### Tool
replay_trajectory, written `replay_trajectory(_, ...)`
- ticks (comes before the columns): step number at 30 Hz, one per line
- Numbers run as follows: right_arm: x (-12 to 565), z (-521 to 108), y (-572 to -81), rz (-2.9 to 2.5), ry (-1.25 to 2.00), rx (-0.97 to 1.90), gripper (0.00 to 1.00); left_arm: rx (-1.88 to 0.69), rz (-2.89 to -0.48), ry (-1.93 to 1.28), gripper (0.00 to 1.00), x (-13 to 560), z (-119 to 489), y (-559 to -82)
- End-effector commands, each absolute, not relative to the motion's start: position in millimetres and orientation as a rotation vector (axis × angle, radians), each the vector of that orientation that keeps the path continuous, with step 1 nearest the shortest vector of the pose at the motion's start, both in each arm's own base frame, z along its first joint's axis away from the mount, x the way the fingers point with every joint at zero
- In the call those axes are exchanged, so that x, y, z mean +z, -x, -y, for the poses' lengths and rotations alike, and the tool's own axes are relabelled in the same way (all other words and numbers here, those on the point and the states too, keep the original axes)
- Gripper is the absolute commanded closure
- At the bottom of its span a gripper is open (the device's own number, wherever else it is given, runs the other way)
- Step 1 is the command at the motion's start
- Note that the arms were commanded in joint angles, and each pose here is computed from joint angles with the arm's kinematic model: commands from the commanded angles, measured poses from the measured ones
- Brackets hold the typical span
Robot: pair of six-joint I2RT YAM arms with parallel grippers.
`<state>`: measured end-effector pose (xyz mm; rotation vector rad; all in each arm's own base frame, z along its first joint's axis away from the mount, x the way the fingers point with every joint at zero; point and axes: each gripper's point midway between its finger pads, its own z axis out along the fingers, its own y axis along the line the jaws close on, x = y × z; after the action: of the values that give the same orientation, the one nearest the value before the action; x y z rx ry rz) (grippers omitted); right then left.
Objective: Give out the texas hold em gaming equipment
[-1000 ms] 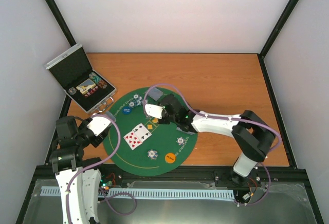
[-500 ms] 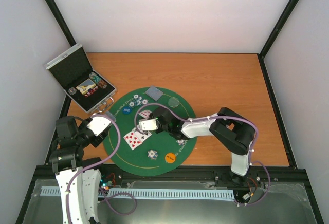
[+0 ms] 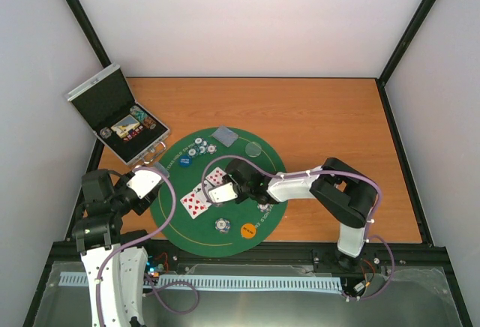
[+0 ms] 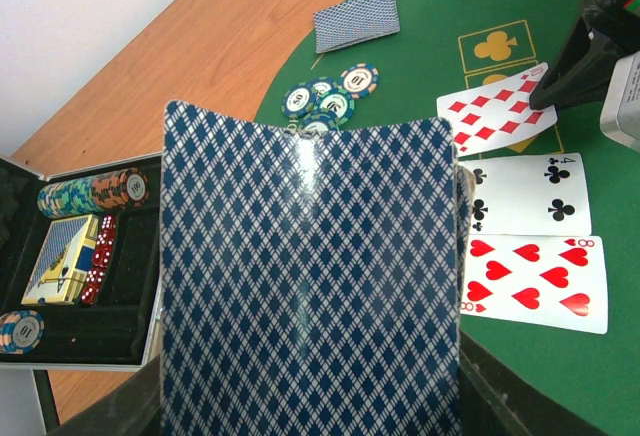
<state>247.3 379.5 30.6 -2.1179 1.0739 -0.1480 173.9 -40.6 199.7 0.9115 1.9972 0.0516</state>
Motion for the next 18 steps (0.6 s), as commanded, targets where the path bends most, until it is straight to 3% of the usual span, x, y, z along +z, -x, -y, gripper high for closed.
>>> replay_trajectory(1, 31.6, -382.3, -241.3, -1.035, 2.167, -0.119, 0.97, 0.068, -1.956, -0.905, 0.49, 209.9, 40.7, -177.8)
replay_trajectory(13, 31.3, -385.8, -236.3, -1.019, 2.184, -0.080, 0.95, 0.066, -1.959, -0.906, 0.49, 209.2, 40.7, -178.0)
replay_trajectory(18, 28.5, -380.3, -232.8, -1.033, 2.210, -0.076, 0.86, 0.067, -1.958, -0.905, 0.49, 209.7, 40.7, -178.1)
